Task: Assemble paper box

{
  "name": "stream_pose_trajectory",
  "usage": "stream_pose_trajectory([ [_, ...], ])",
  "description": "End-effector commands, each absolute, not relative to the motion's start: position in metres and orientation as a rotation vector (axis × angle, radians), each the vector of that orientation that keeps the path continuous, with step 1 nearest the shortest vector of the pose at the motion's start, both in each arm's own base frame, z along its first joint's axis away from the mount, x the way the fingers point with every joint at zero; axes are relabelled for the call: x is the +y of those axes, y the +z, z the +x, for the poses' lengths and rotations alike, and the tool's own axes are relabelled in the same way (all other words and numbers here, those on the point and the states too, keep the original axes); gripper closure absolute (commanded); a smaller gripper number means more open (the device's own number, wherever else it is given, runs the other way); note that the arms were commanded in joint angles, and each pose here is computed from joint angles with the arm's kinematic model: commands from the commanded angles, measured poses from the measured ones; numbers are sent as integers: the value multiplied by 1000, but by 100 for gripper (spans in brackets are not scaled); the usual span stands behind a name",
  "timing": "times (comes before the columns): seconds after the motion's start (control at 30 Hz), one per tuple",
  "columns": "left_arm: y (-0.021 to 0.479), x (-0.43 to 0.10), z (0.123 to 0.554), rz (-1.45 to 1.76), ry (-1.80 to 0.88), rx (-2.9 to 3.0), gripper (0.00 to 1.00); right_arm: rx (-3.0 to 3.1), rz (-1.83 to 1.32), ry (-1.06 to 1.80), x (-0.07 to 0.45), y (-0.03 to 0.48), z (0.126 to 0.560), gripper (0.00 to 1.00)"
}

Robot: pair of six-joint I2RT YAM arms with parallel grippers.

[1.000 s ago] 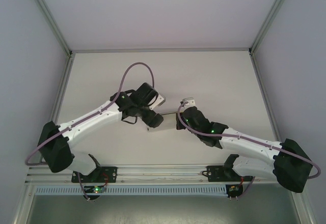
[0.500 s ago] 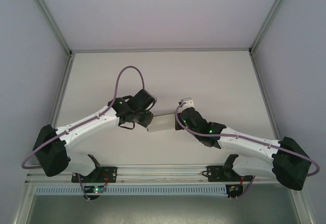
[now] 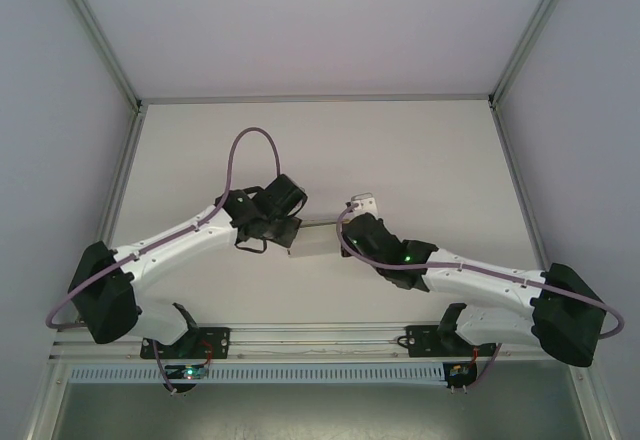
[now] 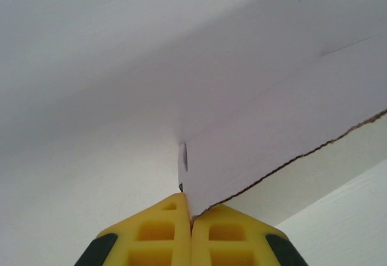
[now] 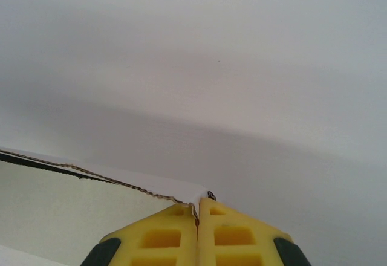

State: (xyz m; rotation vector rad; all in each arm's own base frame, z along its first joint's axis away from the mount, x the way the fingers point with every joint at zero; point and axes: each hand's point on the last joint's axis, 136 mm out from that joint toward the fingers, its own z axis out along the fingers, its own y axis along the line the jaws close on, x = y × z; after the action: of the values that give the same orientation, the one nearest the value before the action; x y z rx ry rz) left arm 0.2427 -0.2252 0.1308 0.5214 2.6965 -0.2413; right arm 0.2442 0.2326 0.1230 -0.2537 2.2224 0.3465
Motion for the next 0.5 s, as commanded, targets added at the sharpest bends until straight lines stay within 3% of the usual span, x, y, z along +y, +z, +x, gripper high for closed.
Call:
stream_pose_trajectory([
  [0.0,128,-229,239,417,-271,2772,100,2364,-343,186,215,84,222,100],
  [0.47,145,-258,236,56,-635,2844,100,2335,-364,214,231,80,210,100],
])
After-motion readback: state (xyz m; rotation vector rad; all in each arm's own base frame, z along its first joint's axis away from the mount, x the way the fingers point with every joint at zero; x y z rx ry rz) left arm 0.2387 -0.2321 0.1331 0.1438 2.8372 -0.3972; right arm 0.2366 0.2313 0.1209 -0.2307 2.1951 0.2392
